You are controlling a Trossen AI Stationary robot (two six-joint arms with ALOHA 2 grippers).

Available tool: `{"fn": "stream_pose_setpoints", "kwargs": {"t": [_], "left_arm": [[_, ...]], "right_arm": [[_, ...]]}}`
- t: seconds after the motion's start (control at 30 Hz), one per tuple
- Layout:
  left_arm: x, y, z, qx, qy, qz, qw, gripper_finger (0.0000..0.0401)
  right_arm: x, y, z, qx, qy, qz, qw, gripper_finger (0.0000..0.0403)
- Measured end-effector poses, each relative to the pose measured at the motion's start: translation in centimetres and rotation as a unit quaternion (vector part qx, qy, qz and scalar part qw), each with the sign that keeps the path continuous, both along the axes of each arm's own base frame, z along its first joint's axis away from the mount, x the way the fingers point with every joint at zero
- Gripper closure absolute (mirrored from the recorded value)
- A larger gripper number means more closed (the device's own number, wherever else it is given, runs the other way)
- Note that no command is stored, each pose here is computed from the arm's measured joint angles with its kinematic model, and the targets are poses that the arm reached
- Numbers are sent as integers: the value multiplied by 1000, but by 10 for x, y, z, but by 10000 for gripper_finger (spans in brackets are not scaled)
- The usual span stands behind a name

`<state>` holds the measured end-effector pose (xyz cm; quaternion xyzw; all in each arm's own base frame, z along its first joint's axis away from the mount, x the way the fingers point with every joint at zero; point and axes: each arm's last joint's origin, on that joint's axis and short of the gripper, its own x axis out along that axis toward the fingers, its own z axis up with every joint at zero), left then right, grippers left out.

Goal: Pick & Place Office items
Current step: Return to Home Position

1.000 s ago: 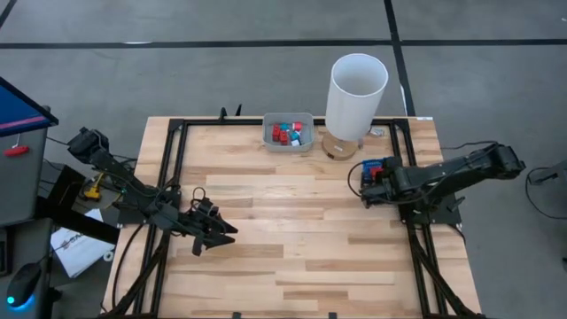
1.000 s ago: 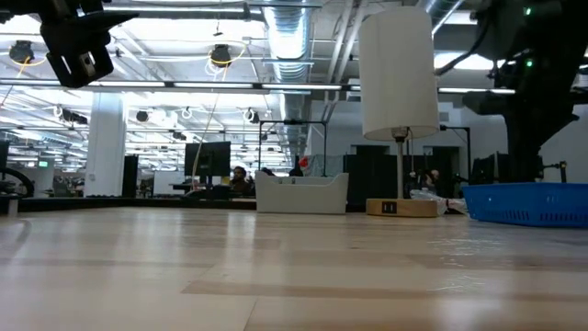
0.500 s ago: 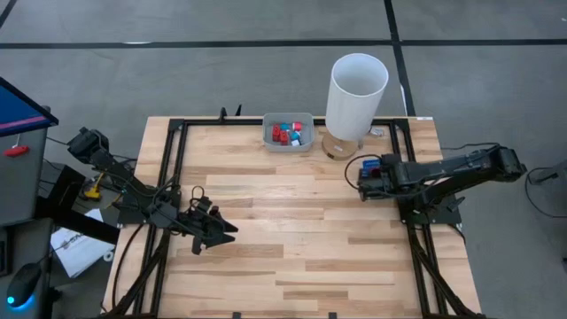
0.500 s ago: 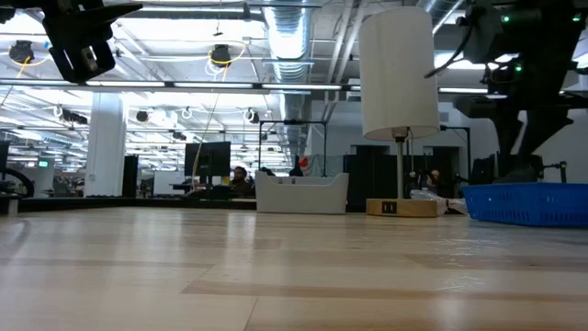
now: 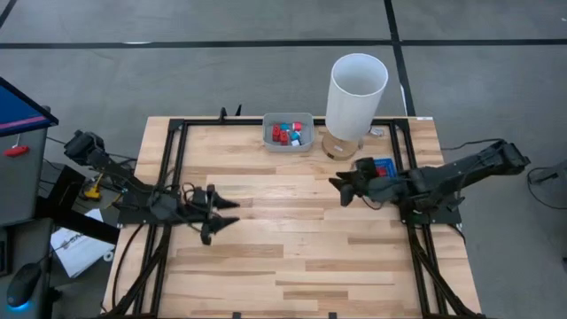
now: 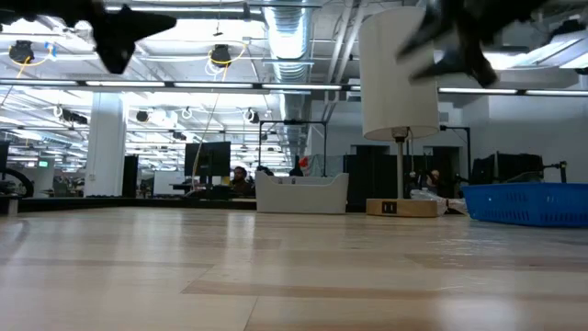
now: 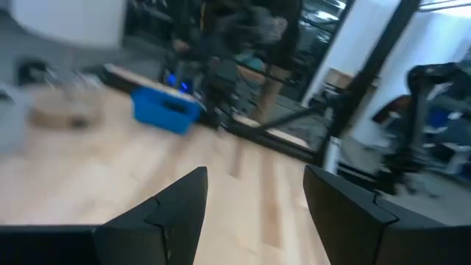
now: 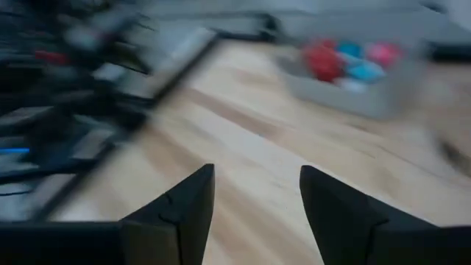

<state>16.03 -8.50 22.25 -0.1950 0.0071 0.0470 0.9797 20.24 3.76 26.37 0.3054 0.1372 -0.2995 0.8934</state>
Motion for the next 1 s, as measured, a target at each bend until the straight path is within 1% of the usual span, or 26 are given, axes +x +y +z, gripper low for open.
{"fn": "stream_pose_setpoints", "kwargs": {"t": [0.1,0.2,0.3,0.33,0.4,0.47,0.63,0.73,0.83,0.9,1.0], "left_arm": [[2,21,10,38,-19,16,999,179],[6,53,17,54,-35,6,998,179],[7,86,16,29,-27,-28,999,182],[5,95,18,16,-33,-41,998,185],[-2,105,23,8,-54,-72,996,193],[-10,107,25,13,-54,-88,995,202],[-30,95,19,43,-5,-111,993,223],[-43,86,22,70,-16,-105,992,228],[-57,82,23,98,-33,-76,992,226],[-62,80,14,103,-47,-57,992,223],[-64,77,-11,90,-62,-55,992,220]], "right_arm": [[-1,7,17,-18,-59,37,997,210],[-5,7,23,-19,-74,44,996,210],[-7,7,24,-12,-77,51,996,210],[-8,7,25,-10,-79,52,995,210],[-9,7,26,-6,-84,53,995,210],[-8,7,27,-3,-92,52,994,210],[-6,8,26,-2,-93,53,994,210],[-5,8,26,-2,-94,53,994,210],[-5,7,26,-4,-92,52,994,210],[-4,6,26,-8,-91,50,995,210],[-4,6,27,-10,-94,48,994,210]]}}
